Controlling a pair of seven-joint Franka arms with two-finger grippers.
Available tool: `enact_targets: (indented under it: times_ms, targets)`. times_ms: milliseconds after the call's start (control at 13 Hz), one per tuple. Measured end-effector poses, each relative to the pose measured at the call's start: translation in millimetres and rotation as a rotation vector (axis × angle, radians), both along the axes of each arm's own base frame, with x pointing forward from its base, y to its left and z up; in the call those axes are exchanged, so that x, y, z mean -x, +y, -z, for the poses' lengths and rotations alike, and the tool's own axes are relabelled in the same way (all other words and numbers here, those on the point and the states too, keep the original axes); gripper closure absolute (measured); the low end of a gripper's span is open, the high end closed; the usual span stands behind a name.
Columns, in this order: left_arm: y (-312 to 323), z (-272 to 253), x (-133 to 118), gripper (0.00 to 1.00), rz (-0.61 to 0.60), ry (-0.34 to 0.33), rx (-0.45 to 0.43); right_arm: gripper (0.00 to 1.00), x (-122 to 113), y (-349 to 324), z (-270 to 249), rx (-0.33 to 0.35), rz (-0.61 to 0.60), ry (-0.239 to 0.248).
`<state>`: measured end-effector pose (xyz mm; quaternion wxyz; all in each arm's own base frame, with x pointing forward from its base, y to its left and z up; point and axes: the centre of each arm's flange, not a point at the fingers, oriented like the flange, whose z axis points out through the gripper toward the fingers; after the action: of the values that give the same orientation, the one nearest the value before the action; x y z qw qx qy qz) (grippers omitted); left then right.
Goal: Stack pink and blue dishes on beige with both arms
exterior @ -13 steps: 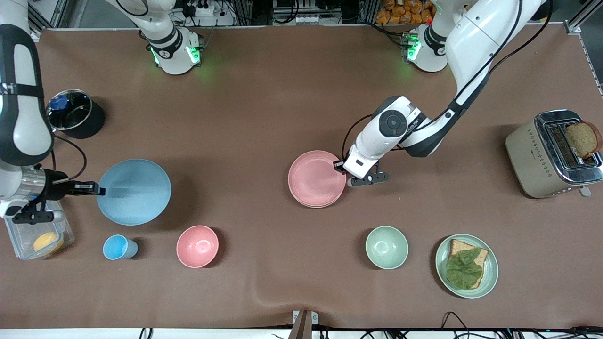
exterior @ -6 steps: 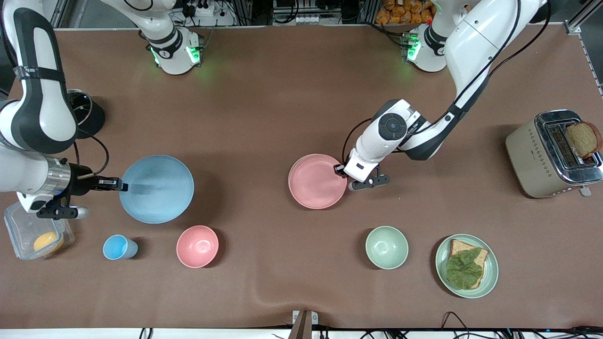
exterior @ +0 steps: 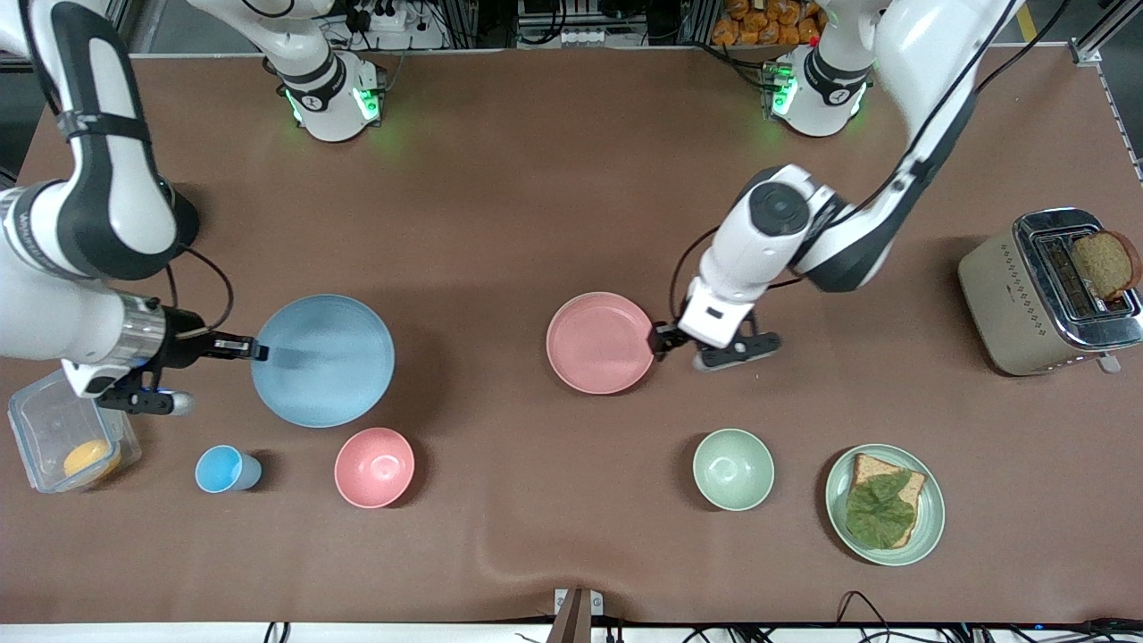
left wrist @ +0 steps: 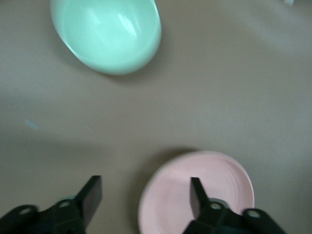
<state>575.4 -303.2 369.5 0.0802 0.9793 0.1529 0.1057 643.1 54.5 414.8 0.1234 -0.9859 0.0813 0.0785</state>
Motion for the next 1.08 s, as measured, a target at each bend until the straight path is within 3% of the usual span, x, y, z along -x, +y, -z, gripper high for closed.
enact_targets:
  times_ms: [77, 231, 462, 692, 846, 1077]
  targets:
    - [29, -30, -8, 0.01, -0.012, -0.033, -0.047, 0.95, 3, 33, -4, 0.007, 0.021, 0.003]
    - [80, -83, -16, 0.0, -0.042, -0.061, -0.144, 0.95, 14, 115, -6, 0.02, 0.042, -0.007]
    - [108, -154, -17, 0.0, -0.098, -0.024, -0.235, 0.95, 48, 225, 11, 0.03, 0.075, 0.001]
    - [139, -201, -20, 0.0, -0.088, 0.003, -0.209, 0.95, 67, 286, 49, 0.0, 0.168, 0.044]
    - [186, -229, -16, 0.0, -0.022, 0.034, -0.171, 0.95, 70, 306, 73, -0.005, 0.241, 0.045]
    - [241, -263, 5, 0.0, 0.04, 0.101, -0.185, 0.95, 77, 333, 110, -0.005, 0.315, 0.035]
